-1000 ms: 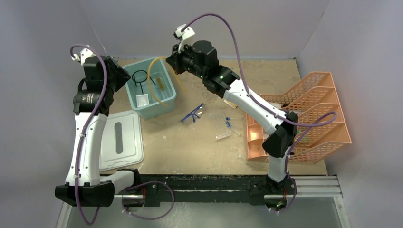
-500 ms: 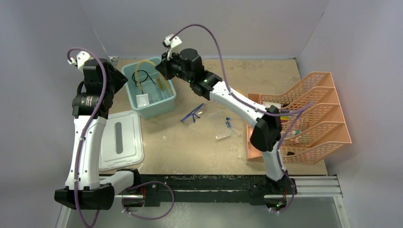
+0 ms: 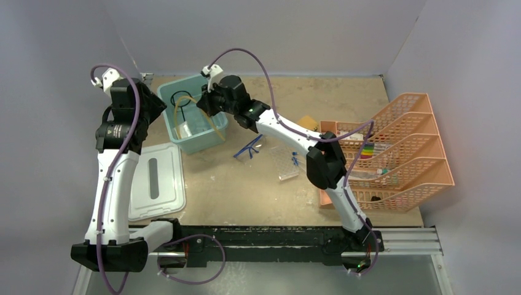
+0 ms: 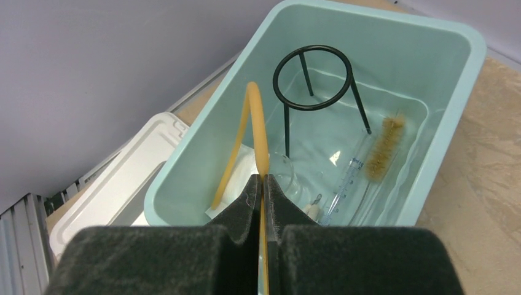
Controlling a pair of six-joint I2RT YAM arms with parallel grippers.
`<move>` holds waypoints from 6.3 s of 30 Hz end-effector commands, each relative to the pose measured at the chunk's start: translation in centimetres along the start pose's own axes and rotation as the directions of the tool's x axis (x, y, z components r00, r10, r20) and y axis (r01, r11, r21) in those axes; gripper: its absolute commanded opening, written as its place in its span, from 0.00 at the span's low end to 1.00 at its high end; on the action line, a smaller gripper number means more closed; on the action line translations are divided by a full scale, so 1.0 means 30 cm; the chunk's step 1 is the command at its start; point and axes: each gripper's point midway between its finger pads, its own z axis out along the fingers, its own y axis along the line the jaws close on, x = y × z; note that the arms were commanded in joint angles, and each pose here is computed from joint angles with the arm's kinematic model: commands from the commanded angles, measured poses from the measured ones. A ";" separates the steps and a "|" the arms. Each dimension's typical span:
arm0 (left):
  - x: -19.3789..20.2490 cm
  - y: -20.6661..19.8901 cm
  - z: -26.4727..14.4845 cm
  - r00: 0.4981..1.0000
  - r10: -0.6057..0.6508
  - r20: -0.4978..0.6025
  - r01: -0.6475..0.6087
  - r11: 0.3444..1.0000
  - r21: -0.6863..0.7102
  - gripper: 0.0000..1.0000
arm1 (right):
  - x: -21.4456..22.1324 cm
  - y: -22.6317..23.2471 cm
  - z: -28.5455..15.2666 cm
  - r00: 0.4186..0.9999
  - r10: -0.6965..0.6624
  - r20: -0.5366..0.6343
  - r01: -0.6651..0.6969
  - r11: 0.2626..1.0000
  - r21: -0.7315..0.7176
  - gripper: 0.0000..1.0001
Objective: Organize the chemistry lab equipment
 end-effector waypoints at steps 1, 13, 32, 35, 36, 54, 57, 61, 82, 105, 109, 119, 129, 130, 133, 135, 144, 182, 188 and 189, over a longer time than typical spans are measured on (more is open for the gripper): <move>-0.016 -0.010 -0.007 0.999 -0.026 0.020 0.026 0.999 0.022 0.51 | -0.094 0.035 0.015 0.997 -0.006 0.081 0.009 0.999 -0.039 0.00; 0.005 -0.003 0.002 1.000 -0.018 0.003 0.018 1.000 0.021 0.51 | -0.019 -0.160 0.079 0.974 -0.219 0.052 0.204 0.957 0.204 0.00; 0.037 0.011 0.027 1.000 -0.002 -0.023 0.002 1.000 0.002 0.51 | -0.069 -0.227 0.109 0.899 -0.429 0.089 0.385 0.871 0.304 0.00; 0.039 0.011 0.030 1.000 0.000 -0.025 0.000 1.000 0.001 0.51 | -0.070 -0.235 0.118 0.888 -0.451 0.091 0.404 0.859 0.313 0.01; 0.040 0.011 0.031 1.000 0.000 -0.026 0.000 1.000 0.000 0.51 | -0.068 -0.239 0.123 0.884 -0.459 0.090 0.412 0.854 0.317 0.01; 0.045 0.014 0.021 0.999 0.000 -0.033 0.000 1.000 0.002 0.51 | -0.242 -0.149 0.076 0.911 -0.375 0.171 0.323 0.908 0.266 0.35; 0.046 0.000 0.017 0.999 -0.003 -0.039 0.004 1.000 0.025 0.51 | -0.278 -0.131 0.045 0.915 -0.359 0.182 0.307 0.915 0.260 0.38; 0.063 -0.026 0.015 0.998 0.009 -0.060 -0.004 0.997 0.076 0.51 | -0.312 -0.100 -0.016 0.937 -0.298 0.183 0.252 0.938 0.240 0.44; 0.404 -0.419 -0.025 0.917 0.339 -0.210 -0.171 0.809 0.562 0.55 | 0.184 -0.587 -0.826 0.912 0.399 -0.095 -0.241 0.708 0.663 0.67; 1.150 -0.403 0.188 0.401 0.851 -0.339 -0.563 0.521 0.642 0.47 | 0.396 -0.558 -1.004 0.818 0.574 -0.016 -0.387 0.572 0.723 0.65; 1.189 -0.385 0.231 0.333 0.879 -0.341 -0.595 0.477 0.647 0.50 | 0.402 -0.563 -1.030 0.828 0.561 -0.017 -0.368 0.565 0.738 0.65; 1.242 -0.345 0.287 0.238 0.896 -0.374 -0.637 0.435 0.637 0.39 | 0.420 -0.587 -1.016 0.829 0.558 -0.037 -0.348 0.567 0.747 0.65; 1.262 -0.348 0.261 0.210 0.897 -0.388 -0.596 0.432 0.677 0.07 | 0.413 -0.607 -0.985 0.830 0.556 -0.050 -0.338 0.571 0.748 0.64; 1.260 -0.356 0.259 0.210 0.898 -0.387 -0.592 0.432 0.680 0.03 | 0.412 -0.609 -0.985 0.830 0.556 -0.050 -0.337 0.571 0.749 0.64; 1.254 -0.378 0.241 0.221 0.896 -0.386 -0.568 0.439 0.696 0.00 | 0.406 -0.610 -0.984 0.832 0.552 -0.047 -0.337 0.571 0.749 0.64; 1.240 -0.395 0.224 0.231 0.895 -0.383 -0.554 0.444 0.704 0.00 | 0.406 -0.610 -0.988 0.832 0.553 -0.044 -0.338 0.568 0.751 0.64; 1.066 -0.581 0.072 0.383 0.877 -0.289 -0.435 0.447 0.782 0.00 | 0.385 -0.614 -1.004 0.841 0.541 -0.021 -0.340 0.559 0.756 0.63; 0.562 -0.399 0.625 0.857 0.221 -0.465 -0.026 0.921 0.388 0.00 | 0.437 -0.696 -0.889 0.811 0.561 -0.164 -0.249 0.585 0.772 0.61; 0.484 -0.527 0.503 0.849 0.246 -0.468 0.070 0.825 0.561 0.00 | 0.441 -0.694 -0.887 0.808 0.567 -0.163 -0.257 0.587 0.768 0.61; 0.473 -0.530 0.493 0.850 0.250 -0.463 0.067 0.821 0.567 0.00 | 0.442 -0.692 -0.884 0.806 0.569 -0.164 -0.260 0.589 0.765 0.61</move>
